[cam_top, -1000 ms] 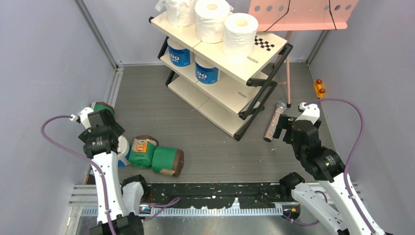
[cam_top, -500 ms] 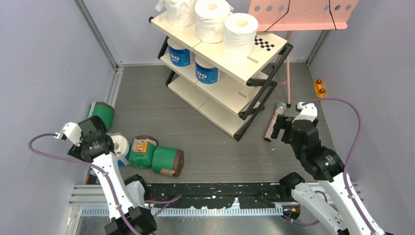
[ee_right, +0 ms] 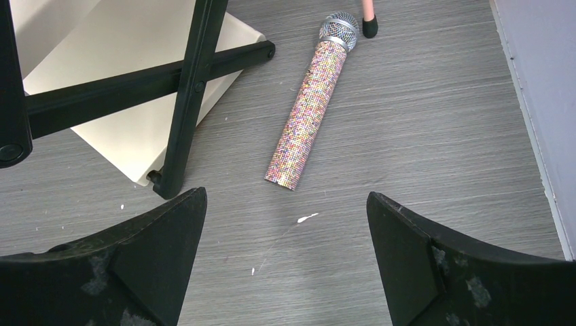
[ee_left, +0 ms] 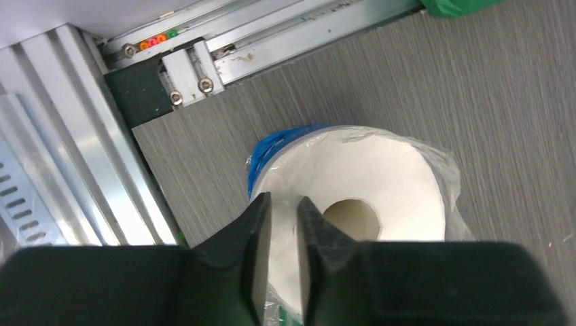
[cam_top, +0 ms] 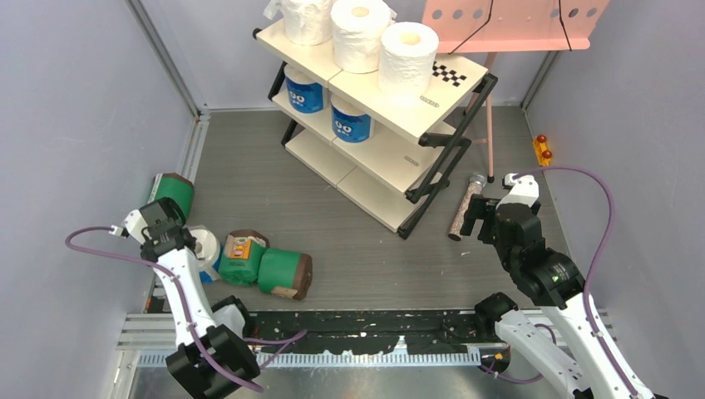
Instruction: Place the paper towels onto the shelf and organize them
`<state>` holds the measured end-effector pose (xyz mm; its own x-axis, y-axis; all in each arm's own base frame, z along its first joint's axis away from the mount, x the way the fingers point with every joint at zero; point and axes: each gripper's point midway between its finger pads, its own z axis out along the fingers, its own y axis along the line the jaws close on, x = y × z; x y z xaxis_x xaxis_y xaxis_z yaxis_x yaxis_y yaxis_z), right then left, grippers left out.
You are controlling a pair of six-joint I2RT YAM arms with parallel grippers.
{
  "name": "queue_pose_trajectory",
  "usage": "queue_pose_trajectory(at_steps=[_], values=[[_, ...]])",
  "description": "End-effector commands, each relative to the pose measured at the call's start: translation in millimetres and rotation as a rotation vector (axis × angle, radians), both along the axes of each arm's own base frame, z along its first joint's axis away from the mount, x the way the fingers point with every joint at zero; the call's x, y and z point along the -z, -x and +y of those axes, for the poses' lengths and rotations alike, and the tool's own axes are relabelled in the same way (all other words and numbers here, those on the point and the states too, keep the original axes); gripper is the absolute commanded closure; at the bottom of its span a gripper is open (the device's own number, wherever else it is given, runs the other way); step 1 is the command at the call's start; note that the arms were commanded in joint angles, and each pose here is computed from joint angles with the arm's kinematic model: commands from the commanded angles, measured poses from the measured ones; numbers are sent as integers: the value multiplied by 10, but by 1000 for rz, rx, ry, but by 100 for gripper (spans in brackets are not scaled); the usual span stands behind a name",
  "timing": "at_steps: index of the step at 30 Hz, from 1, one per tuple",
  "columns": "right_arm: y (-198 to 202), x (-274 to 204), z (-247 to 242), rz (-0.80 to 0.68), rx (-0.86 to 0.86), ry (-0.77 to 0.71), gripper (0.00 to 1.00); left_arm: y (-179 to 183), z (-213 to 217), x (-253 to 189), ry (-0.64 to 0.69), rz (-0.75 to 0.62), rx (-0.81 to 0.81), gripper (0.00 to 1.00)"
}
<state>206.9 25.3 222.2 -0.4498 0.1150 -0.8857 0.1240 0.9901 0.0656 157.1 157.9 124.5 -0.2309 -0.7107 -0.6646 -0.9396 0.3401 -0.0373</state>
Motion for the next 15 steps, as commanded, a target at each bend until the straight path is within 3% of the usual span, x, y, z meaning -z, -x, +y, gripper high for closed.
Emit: queue_pose_trajectory(at_steps=[1, 4, 9, 15], values=[[-40, -95, -3, -45, 11, -12, 5, -279, -128, -98, 63, -147, 74, 84], [-35, -99, -13, -47, 16, -12, 5, -416, -269, -37, 146, -221, 92, 86], [-28, -104, -23, -50, 20, -14, 5, -671, -460, 9, 271, -323, 116, 100], [-23, -109, -30, -53, 24, -14, 5, -1113, -802, -194, 335, -413, 222, 100]])
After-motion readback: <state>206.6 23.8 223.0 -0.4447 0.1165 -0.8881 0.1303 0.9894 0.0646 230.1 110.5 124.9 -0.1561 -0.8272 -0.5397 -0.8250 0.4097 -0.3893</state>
